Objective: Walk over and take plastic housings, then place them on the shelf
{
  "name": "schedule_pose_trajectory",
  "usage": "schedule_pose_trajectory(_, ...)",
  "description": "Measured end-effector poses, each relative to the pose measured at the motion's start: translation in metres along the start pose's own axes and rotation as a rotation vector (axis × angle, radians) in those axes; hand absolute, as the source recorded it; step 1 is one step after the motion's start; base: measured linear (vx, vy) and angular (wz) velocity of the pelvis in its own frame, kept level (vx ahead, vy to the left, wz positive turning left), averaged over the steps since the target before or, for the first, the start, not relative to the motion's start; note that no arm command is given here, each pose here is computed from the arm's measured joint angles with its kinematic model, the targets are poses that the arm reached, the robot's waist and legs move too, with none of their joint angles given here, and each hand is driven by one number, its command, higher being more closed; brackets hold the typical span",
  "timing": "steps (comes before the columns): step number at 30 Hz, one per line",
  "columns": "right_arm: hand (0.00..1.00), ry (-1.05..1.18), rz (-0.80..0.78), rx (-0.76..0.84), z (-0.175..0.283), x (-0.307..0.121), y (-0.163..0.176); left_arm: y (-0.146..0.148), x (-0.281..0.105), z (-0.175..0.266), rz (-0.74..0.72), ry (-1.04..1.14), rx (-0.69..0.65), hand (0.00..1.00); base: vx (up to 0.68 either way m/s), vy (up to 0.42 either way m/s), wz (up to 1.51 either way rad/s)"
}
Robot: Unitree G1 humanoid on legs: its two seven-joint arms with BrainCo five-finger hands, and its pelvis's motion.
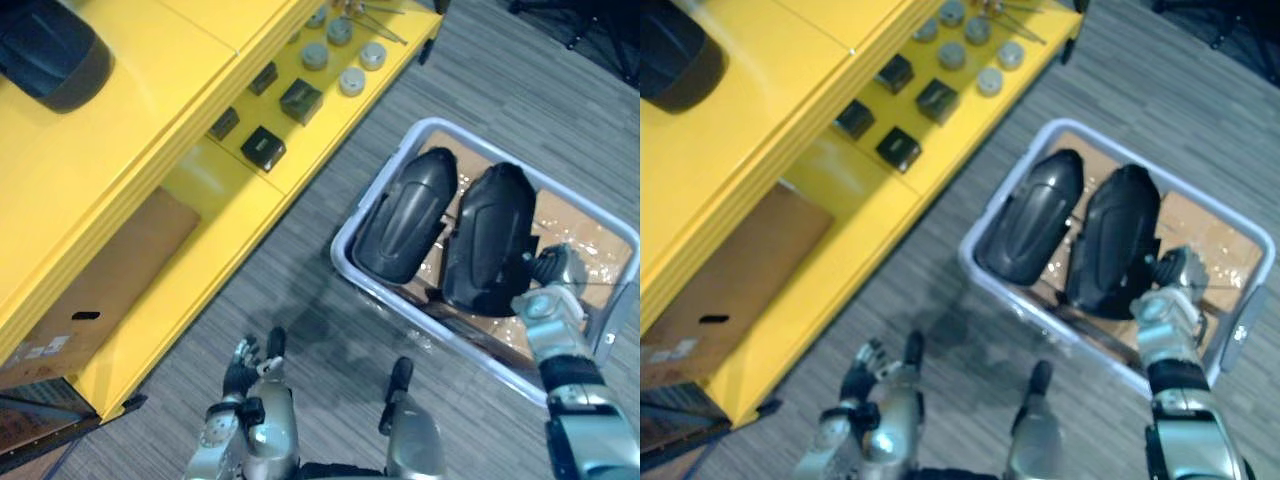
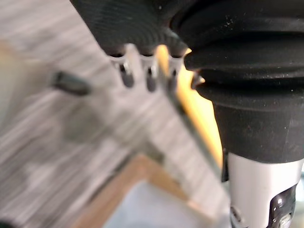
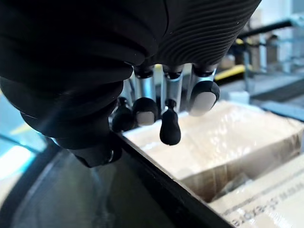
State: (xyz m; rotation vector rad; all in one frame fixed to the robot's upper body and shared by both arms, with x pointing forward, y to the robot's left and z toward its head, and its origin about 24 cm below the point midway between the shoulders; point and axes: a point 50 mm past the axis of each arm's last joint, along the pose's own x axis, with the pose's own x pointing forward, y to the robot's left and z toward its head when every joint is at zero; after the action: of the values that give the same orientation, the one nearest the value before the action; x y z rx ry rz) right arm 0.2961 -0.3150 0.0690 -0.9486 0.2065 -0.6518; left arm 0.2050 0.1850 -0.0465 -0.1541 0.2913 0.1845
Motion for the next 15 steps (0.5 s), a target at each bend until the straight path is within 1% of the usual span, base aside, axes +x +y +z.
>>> schedule_pose_trajectory(3,1.0,-0.021,0.021,0.026,0.002,-0.015,0.01,0.005,0.004,0.028,0.011,-0.105,0.022,0.0,0.02,-0.01,-0.1)
schedule_pose_trajectory(7,1.0,0.003,0.065,-0.033,-0.019,-0.035,0.02,0.001,0.004,0.044,-0.01,-0.146,0.049,0.0,0.01,-0.004,-0.09)
schedule_pose_trajectory(8,1.0,0.011,0.075,-0.045,-0.025,-0.039,0.021,0.0,0.003,0.05,-0.018,-0.166,0.079,0.0,-0.01,-0.007,-0.03)
schedule_pose_trajectory(12,1.0,0.014,0.085,-0.072,-0.032,-0.046,0.022,-0.008,0.001,0.069,-0.037,-0.256,0.148,0.0,-0.04,0.0,-0.04)
schedule_pose_trajectory(15,1.0,0.014,0.083,-0.074,-0.033,-0.047,0.022,-0.012,0.002,0.08,-0.045,-0.304,0.166,0.0,-0.03,0.002,-0.05)
